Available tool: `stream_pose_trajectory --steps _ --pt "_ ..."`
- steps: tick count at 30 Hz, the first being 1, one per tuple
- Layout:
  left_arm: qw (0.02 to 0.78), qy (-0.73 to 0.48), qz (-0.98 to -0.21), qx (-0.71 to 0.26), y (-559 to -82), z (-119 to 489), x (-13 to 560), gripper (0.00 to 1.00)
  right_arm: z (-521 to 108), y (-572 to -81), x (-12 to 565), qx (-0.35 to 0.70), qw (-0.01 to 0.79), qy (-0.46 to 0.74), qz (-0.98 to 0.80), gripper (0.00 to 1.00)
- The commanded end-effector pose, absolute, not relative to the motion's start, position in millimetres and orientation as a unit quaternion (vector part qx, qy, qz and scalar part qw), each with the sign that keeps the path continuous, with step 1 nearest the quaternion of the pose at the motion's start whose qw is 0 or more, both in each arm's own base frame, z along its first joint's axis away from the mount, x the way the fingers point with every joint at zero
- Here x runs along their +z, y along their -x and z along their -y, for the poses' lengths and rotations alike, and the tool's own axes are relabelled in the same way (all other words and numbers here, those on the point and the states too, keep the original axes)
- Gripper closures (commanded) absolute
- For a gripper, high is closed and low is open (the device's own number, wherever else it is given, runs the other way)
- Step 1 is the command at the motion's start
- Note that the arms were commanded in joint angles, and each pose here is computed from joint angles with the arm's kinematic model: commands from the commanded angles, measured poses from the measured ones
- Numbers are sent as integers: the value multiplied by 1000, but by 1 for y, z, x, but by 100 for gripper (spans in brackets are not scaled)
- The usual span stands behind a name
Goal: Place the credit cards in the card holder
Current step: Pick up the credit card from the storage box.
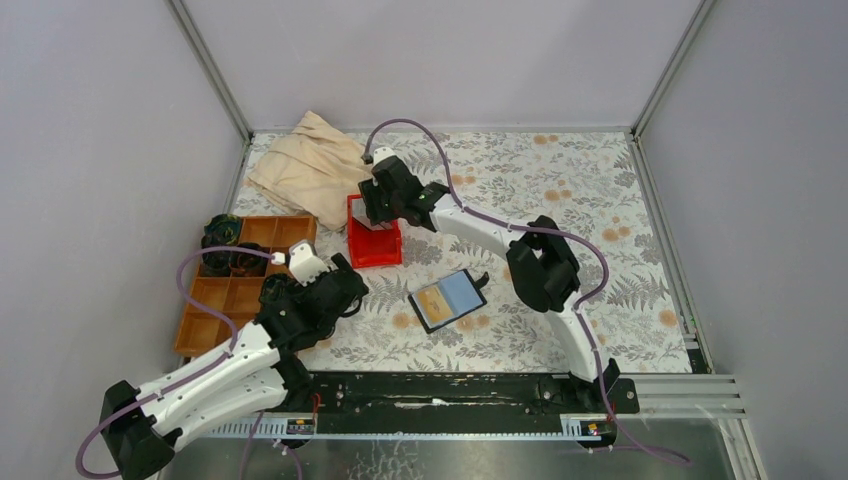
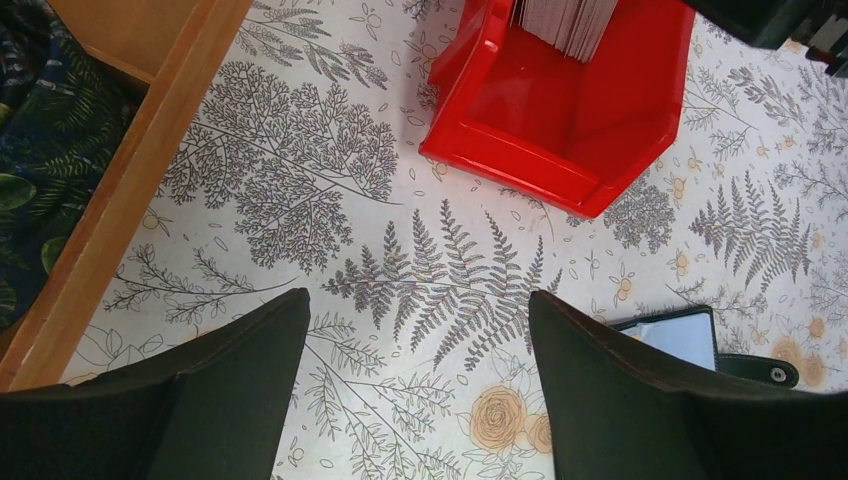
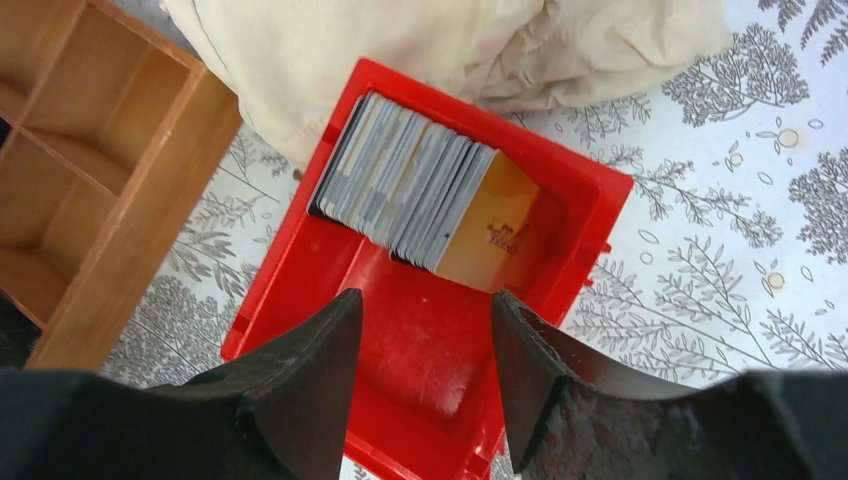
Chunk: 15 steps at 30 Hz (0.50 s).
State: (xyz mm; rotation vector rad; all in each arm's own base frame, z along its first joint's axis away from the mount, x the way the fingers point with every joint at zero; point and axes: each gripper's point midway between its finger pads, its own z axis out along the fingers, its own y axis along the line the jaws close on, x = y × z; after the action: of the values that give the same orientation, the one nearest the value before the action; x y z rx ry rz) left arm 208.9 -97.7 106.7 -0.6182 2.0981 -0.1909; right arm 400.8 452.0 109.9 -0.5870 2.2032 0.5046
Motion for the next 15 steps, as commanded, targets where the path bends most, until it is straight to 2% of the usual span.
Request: stream_pose_trajectory --steps 1,15 --pt "468 251 -842 -91 -215 99 110 12 -473 -413 137 253 409 213 -851 43" --pt "475 262 -834 -106 -216 96 111 13 -475 -438 123 261 400 167 -863 46"
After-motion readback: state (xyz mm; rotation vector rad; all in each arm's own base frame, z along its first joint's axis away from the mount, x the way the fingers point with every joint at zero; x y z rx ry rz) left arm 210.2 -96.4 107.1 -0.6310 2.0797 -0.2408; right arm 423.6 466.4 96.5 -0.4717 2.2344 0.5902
